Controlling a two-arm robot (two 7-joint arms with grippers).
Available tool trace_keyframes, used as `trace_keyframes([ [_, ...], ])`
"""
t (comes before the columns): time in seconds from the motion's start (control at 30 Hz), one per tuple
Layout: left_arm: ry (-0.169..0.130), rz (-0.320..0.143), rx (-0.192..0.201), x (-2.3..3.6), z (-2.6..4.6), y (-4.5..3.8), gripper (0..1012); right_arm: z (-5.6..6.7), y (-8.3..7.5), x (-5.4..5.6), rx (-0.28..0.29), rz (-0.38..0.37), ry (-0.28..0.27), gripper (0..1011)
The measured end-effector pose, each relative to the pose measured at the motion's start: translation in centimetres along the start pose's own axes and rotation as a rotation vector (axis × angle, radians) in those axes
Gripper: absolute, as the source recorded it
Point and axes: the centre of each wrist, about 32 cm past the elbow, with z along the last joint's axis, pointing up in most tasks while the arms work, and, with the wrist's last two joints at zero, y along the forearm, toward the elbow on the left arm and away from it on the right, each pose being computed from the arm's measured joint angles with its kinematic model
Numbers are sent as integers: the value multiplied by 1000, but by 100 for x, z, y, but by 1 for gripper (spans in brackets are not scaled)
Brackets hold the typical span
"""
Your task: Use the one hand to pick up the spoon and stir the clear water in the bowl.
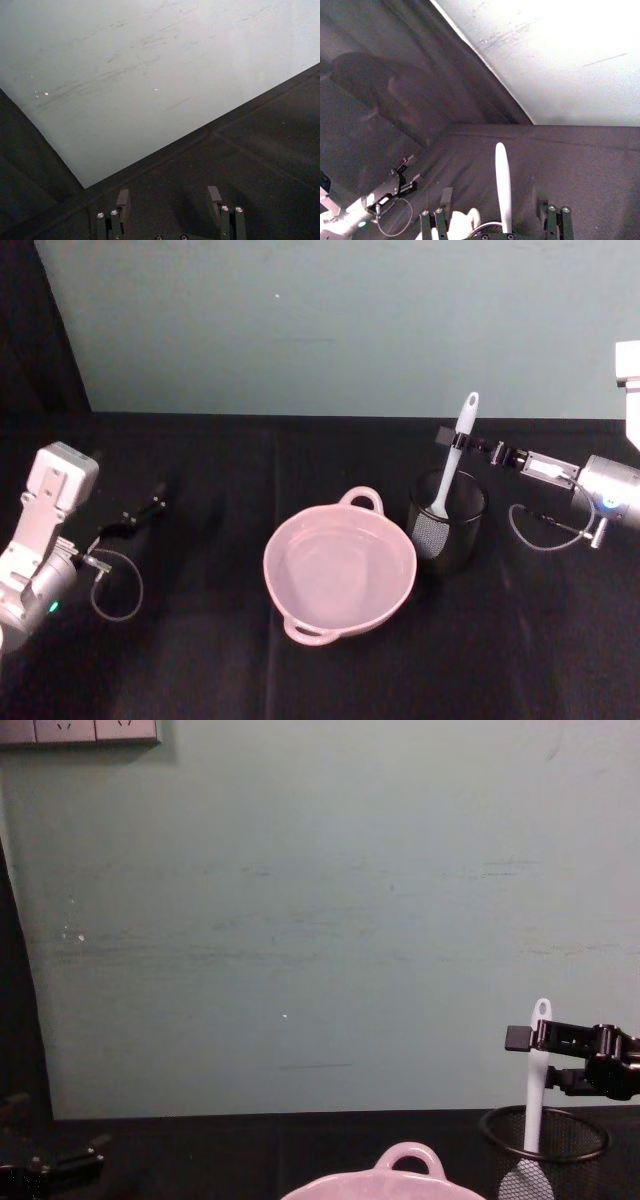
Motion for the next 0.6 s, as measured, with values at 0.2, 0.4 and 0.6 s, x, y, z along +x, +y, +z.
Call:
trace_keyframes([
  [0.2, 0, 0, 0, 0, 0, 0, 1005, 0, 0, 0, 0, 0, 0, 1003],
  [0.4, 0, 0, 0, 0, 0, 0, 1005, 0, -1, 1, 0, -1, 1, 929],
  [0.6, 0, 0, 0, 0, 0, 0, 1005, 2, -1, 1, 1, 0, 1, 741],
])
